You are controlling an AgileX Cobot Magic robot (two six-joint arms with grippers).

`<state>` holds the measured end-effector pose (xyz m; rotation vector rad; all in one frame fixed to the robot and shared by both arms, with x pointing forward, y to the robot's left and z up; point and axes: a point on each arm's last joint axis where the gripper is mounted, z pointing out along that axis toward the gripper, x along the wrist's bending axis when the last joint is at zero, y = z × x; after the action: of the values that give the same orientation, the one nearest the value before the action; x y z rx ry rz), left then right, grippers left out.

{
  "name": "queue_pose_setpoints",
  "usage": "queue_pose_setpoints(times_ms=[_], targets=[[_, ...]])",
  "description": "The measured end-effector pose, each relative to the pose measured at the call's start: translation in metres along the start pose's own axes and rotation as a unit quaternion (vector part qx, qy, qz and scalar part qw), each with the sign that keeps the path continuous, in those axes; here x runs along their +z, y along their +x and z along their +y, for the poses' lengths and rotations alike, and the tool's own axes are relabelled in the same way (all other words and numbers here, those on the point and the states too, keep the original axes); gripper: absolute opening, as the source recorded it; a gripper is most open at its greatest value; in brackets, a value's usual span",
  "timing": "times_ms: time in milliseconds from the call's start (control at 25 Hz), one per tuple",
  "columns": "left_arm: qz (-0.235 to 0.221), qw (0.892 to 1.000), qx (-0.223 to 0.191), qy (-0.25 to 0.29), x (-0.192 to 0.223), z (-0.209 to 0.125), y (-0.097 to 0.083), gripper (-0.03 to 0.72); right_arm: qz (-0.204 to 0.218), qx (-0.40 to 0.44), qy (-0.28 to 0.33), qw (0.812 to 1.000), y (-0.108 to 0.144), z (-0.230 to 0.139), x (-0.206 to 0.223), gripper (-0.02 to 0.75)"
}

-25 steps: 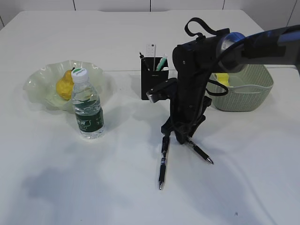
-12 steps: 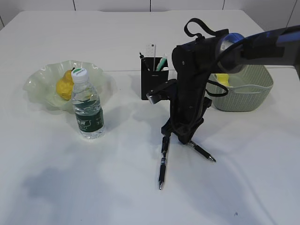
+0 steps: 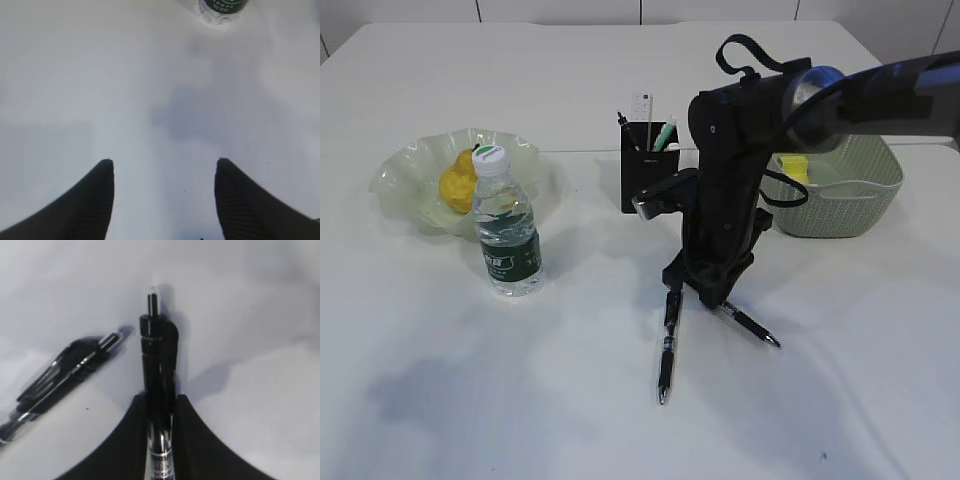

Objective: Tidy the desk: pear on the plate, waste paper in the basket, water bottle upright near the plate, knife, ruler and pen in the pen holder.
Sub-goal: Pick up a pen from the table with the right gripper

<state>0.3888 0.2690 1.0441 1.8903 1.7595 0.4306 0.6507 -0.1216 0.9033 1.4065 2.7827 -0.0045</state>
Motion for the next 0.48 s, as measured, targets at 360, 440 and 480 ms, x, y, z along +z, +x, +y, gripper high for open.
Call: queue_pose_setpoints(times_ms=[360,440,480], targets=[[0.000,1.000,0.000,0.000,0.000,0.000,0.000,0.447,0.016,0.014,-0.065,0.998,0.001,-0.005,-0.059,0.078],[0.000,1.000,0.000,0.000,0.000,0.000,0.000,0.447,0.020,0.017,-0.085,0.996,-0.001,-0.007,-0.074,0.078],[0.000,1.000,0.000,0.000,0.000,0.000,0.000,0.447,0.021,0.019,-0.100,0.995,-0.002,-0.008,-0.082,0.078]])
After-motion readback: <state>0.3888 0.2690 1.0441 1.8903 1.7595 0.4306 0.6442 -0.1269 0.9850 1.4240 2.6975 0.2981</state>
